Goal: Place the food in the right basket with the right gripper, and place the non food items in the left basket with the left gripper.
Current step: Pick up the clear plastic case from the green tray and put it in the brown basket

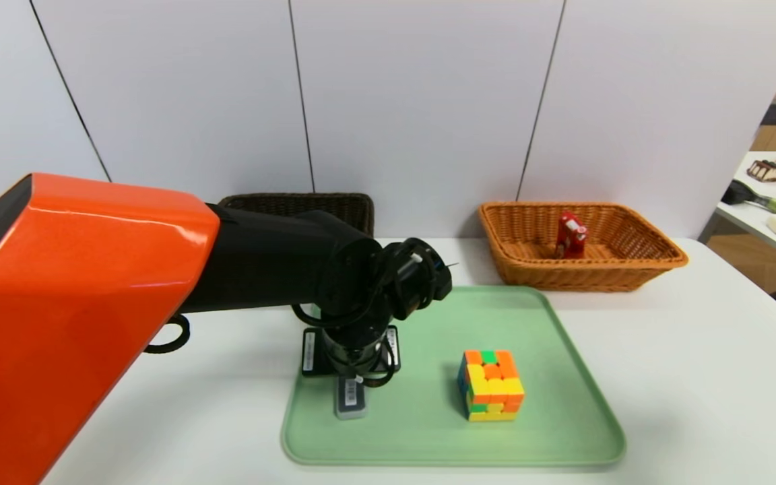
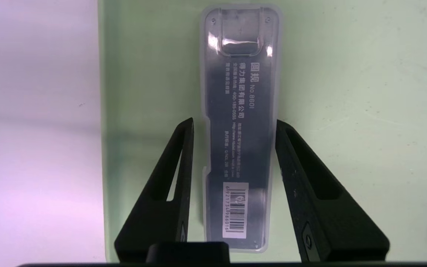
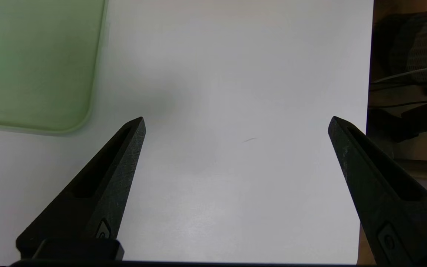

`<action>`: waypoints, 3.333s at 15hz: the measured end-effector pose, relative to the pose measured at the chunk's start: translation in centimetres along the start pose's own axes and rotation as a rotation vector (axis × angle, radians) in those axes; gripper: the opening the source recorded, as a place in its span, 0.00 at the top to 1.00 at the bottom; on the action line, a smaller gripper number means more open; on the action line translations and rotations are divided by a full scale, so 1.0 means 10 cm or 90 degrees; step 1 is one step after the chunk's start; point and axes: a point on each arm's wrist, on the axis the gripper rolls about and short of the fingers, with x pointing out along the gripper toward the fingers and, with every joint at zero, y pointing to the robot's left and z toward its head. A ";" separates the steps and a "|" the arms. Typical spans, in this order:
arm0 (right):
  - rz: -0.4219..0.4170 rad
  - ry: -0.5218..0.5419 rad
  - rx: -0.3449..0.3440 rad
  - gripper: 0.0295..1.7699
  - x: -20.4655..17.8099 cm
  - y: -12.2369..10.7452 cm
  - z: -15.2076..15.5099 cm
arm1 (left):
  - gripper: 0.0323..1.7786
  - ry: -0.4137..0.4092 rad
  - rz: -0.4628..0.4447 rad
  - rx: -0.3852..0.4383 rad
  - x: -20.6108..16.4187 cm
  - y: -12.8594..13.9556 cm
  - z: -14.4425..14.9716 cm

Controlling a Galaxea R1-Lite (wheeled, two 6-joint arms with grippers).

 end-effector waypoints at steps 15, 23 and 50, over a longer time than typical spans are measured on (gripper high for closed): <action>0.008 0.002 -0.003 0.04 0.01 0.01 -0.01 | 0.66 -0.013 -0.026 0.019 -0.27 0.02 -0.06; 0.009 0.006 -0.004 0.04 0.02 0.02 -0.01 | 0.66 -0.030 -0.056 0.044 -0.41 -0.07 -0.14; 0.007 -0.025 0.009 0.04 0.14 0.04 0.01 | 0.66 -0.331 -0.194 -0.036 -1.25 0.68 1.09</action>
